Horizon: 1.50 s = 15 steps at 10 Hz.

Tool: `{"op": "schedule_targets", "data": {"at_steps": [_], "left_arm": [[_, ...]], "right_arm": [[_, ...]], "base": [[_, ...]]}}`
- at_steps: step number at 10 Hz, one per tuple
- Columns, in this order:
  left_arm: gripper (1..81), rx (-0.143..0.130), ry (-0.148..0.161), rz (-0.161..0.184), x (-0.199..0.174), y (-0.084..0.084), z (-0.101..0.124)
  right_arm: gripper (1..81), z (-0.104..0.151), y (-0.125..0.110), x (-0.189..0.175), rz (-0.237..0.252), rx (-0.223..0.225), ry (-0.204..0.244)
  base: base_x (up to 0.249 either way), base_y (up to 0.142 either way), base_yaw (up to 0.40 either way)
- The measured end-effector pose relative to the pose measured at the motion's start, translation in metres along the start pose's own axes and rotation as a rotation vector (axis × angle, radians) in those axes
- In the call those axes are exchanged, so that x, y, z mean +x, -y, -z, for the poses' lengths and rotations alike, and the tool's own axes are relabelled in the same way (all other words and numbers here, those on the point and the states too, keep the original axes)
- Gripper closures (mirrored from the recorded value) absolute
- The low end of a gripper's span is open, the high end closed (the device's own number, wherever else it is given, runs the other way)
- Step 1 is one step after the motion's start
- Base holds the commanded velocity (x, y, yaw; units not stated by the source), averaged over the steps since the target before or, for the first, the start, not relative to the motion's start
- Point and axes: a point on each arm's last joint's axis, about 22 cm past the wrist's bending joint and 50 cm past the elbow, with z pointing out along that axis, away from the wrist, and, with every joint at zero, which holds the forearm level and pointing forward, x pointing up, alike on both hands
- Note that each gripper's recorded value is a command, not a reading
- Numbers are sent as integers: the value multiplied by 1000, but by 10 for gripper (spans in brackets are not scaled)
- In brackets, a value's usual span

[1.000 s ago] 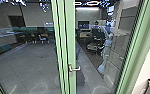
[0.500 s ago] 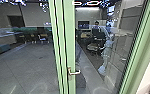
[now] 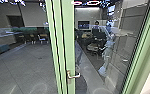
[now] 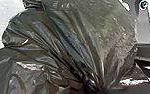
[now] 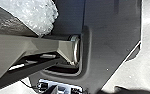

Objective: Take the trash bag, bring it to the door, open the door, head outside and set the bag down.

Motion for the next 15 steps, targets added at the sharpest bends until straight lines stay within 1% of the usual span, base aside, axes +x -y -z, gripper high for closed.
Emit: {"op": "schedule_targets", "data": {"at_steps": [3,4,6,11,15], "left_arm": [[811,-1,-3,-1,2,-1,0],[811,-1,4,0,-3,-1,-1],[811,-3,-1,-1,0,-2,-1],[811,-2,0,-1,0,-2,-1],[811,-2,0,-2,0,-2,0]], "right_arm": [[10,0,0,-1,-1,0,1],[10,0,0,-5,-3,0,6],[10,0,0,-5,-2,0,6],[10,0,0,-5,-3,0,6],[10,0,0,-5,-2,0,6]], "base": [[0,0,0],[0,0,0],[0,0,0],[0,0,0],[0,0,271]]}}
